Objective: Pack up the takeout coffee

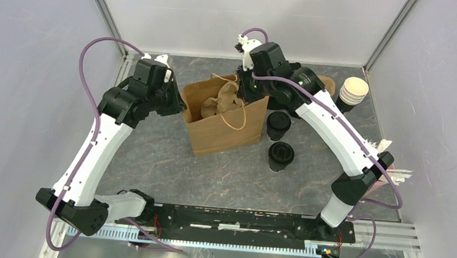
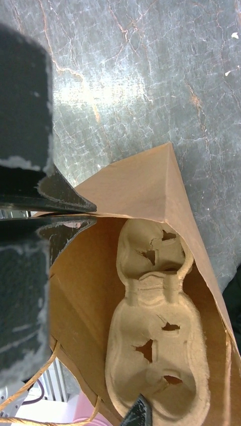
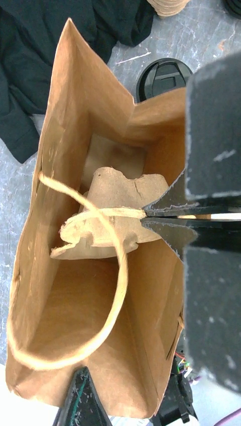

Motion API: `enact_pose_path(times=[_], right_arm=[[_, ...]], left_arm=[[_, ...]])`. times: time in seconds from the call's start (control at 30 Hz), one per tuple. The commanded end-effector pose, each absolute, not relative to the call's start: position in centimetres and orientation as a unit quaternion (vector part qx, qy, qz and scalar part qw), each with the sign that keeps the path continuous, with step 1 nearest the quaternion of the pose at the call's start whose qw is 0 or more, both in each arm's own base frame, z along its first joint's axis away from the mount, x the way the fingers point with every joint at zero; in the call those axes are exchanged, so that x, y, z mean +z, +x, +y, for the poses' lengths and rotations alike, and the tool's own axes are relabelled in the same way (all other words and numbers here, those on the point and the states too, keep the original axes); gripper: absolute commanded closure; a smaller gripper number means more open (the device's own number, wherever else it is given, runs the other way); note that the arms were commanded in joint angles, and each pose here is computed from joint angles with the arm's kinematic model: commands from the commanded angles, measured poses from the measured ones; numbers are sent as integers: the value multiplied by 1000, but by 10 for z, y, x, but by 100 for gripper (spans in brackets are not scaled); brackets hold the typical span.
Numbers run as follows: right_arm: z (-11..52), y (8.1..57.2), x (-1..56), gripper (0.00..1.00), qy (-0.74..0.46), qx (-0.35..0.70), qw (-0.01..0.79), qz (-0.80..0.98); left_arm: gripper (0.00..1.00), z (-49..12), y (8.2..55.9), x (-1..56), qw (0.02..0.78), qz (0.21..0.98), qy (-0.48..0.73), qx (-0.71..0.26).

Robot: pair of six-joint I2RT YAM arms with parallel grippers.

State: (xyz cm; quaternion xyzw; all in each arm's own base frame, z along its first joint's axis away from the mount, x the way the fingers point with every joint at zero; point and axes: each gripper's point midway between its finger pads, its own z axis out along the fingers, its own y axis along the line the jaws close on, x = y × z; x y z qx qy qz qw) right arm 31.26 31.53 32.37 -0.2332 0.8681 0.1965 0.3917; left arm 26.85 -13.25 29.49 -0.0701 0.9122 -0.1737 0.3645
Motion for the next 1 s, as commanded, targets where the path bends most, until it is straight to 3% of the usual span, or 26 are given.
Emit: enact_pose_path(times=[0.0,0.3,0.33,0.37,0.4,0.43,0.47,0.57,0.77,0.97], right_arm=[[316,320,327,100,-210,230,387,868],[335,320,311,99,-228,269,357,865],[323,331,313,93,-222,229,376,870],[304,345,319,78,-207,164,410,873],[298,348,322,61,-208,141,426,869],[297,349,329,50,-207,149,440,861],[301,346,336,46,-208,166,451,852],[297,343,361,41,-203,156,482,838],[289,327,411,39,-213,184,520,806],[265,323,409,26,-203,153,545,799]], left_arm=[[89,-135,272,301,375,909,-42,-177],[89,-133,271,300,376,910,-41,-172],[89,-133,271,300,376,910,-42,-170],[89,-132,272,300,378,909,-46,-168],[89,-131,272,299,378,909,-49,-167],[89,-131,272,298,378,909,-52,-168],[89,-131,271,296,376,909,-55,-169],[89,-131,272,294,375,910,-60,-167],[87,-128,274,298,377,911,-59,-157],[67,-121,274,295,370,916,-69,-137]])
